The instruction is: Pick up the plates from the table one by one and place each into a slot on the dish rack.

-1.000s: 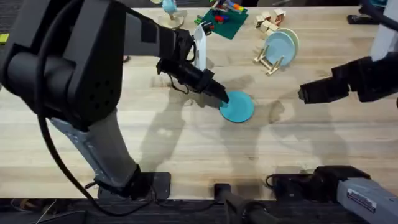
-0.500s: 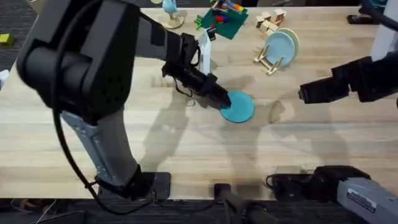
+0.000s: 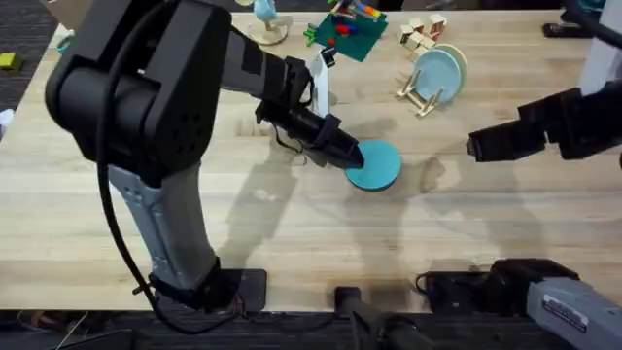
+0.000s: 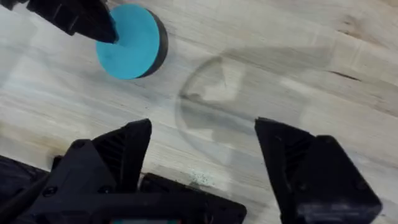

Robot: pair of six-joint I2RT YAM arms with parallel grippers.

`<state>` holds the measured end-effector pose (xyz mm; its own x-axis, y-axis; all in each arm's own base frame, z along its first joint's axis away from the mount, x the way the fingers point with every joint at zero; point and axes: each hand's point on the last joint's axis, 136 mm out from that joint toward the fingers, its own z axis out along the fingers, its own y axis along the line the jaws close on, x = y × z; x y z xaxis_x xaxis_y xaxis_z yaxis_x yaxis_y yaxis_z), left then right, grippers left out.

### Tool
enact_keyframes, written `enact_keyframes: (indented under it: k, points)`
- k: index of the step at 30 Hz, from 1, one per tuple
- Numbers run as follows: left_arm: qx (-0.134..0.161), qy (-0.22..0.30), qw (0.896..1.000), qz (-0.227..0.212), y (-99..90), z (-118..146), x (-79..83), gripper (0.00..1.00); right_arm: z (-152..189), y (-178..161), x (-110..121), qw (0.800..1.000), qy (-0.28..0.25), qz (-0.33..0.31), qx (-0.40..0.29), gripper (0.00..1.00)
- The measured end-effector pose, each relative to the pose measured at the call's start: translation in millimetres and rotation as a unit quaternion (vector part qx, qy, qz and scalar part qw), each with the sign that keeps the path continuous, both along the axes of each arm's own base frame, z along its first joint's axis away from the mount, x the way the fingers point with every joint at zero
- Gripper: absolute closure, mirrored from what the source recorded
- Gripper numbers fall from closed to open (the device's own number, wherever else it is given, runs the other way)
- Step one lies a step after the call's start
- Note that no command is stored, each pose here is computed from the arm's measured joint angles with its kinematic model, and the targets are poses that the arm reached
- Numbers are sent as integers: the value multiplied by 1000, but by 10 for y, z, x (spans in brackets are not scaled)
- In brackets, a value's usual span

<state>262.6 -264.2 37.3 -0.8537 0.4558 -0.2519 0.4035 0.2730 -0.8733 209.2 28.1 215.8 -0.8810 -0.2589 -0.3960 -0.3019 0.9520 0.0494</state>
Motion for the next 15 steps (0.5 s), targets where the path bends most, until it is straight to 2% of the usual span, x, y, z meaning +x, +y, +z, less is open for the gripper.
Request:
enact_keyframes:
  k: [8,15]
  points:
    - [1,2,1000,2,-1,0,3,959,-32,1,-9,999,10,-29,12,6]
    - [3,3,1000,2,1,-4,4,959,-404,38,-6,996,43,-73,39,6]
